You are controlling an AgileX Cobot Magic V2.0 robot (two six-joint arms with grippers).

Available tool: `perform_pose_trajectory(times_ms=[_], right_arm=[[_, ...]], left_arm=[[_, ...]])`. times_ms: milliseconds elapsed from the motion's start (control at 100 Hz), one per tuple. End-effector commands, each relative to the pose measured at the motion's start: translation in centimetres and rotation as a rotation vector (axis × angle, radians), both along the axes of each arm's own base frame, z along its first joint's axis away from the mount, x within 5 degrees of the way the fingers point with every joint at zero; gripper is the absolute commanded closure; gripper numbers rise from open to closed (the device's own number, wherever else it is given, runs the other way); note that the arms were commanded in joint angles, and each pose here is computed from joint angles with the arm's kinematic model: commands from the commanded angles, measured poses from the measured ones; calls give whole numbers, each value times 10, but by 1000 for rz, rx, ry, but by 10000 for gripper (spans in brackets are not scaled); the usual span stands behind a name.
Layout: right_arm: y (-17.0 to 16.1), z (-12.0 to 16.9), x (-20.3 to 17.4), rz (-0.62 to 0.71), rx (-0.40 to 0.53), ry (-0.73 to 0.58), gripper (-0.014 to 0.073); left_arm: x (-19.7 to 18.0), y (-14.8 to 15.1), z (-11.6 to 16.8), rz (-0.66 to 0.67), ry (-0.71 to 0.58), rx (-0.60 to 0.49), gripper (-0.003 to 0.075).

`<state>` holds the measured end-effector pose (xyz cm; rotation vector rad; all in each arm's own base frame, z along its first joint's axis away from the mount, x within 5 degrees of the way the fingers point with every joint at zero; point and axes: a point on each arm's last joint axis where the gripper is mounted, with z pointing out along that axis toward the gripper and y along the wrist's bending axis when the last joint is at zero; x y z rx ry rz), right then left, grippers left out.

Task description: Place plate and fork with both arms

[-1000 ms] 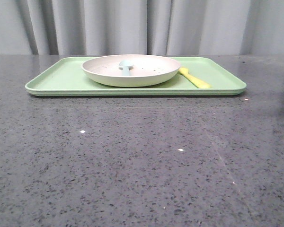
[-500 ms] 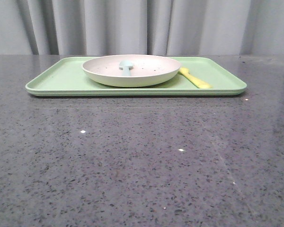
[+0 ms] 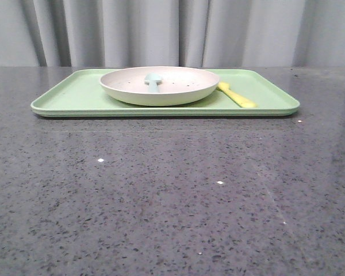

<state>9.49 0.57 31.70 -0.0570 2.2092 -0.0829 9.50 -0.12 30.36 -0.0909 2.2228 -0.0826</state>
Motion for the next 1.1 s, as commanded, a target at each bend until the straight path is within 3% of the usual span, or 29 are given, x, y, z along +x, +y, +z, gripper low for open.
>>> perform_pose_trajectory(times_ms=[0, 90, 240, 300, 1090], right_arm=[[-1, 11, 2, 2, -10, -71, 394], [-1, 11, 2, 2, -11, -70, 442], [-1, 11, 2, 2, -11, -70, 672], [-1, 11, 2, 3, -11, -71, 659], [-1, 11, 2, 2, -11, -70, 663]], left_arm=[[3, 0, 14, 9, -92, -15, 382], [3, 0, 14, 9, -92, -15, 459], [3, 0, 14, 9, -92, -15, 663], [3, 0, 14, 9, -92, -15, 743], [3, 0, 14, 9, -92, -15, 741]])
